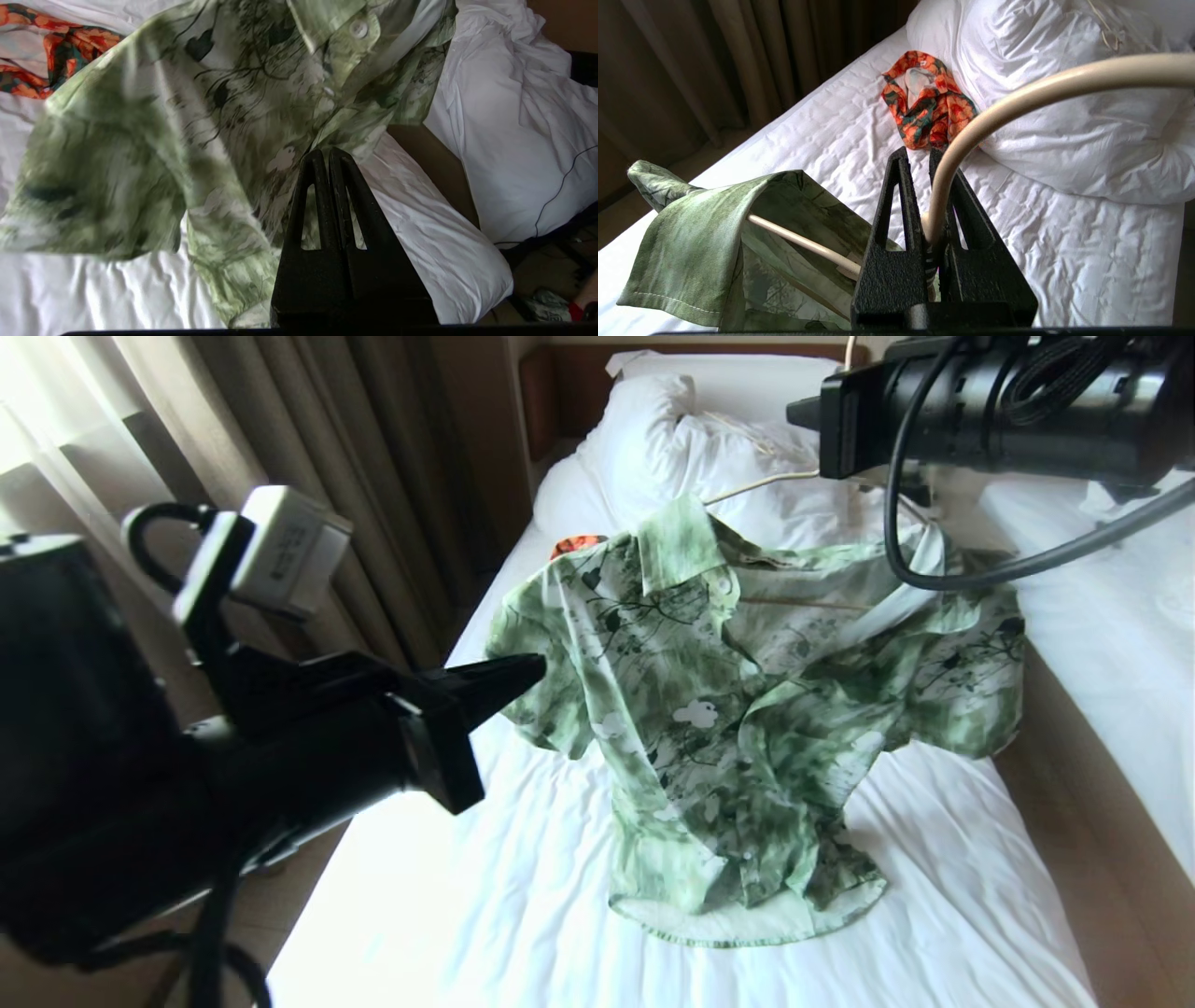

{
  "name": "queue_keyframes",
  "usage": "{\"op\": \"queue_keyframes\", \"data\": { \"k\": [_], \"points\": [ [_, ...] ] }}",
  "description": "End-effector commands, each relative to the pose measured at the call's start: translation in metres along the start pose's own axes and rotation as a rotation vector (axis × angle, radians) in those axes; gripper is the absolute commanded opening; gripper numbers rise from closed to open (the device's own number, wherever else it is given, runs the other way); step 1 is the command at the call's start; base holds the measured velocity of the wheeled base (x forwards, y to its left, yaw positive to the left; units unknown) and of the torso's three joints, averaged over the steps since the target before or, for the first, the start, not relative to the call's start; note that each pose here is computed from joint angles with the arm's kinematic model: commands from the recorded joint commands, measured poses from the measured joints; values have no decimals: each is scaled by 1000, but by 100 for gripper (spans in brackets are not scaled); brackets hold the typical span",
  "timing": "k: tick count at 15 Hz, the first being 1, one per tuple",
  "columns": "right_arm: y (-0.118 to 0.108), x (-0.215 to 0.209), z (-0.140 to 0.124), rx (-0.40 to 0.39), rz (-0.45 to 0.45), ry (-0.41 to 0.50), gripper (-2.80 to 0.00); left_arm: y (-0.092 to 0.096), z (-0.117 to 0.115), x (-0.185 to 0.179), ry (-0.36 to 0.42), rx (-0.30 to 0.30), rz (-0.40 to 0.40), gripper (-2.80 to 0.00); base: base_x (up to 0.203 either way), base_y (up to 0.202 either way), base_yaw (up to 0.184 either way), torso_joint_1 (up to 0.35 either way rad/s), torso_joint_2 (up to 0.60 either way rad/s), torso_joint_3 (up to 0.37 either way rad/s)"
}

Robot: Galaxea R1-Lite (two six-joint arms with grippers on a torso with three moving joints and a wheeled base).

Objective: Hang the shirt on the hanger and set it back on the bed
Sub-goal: Take the clothes hanger out of the clothes

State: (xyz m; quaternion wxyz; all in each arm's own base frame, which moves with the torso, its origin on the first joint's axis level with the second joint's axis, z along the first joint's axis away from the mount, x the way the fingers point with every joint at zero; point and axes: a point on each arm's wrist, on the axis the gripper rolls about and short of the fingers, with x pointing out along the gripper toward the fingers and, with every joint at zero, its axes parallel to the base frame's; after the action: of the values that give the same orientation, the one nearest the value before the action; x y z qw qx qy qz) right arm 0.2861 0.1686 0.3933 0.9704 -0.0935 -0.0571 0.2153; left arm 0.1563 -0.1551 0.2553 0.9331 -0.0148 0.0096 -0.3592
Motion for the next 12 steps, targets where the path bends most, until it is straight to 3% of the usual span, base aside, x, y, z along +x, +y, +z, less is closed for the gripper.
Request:
{"op": "queue_keyframes", "data": {
  "k": [1,3,4,12],
  "points": [
    [11,13,-10,1,6,29,-280,-3,-22,45,51,4,-4,-280,0,0,0,0,0,0],
    [17,22,-16,5,-13,24,-280,-8,-24,67,17,4,-17,-280,0,0,0,0,0,0],
    [19,28,-20,5,-20,23,-280,-13,-23,71,8,4,-28,0,0,0,0,0,0,0],
    [37,33,-26,25,-41,44,-280,-19,-36,108,36,30,60,0,0,0,0,0,0,0]
  ]
}}
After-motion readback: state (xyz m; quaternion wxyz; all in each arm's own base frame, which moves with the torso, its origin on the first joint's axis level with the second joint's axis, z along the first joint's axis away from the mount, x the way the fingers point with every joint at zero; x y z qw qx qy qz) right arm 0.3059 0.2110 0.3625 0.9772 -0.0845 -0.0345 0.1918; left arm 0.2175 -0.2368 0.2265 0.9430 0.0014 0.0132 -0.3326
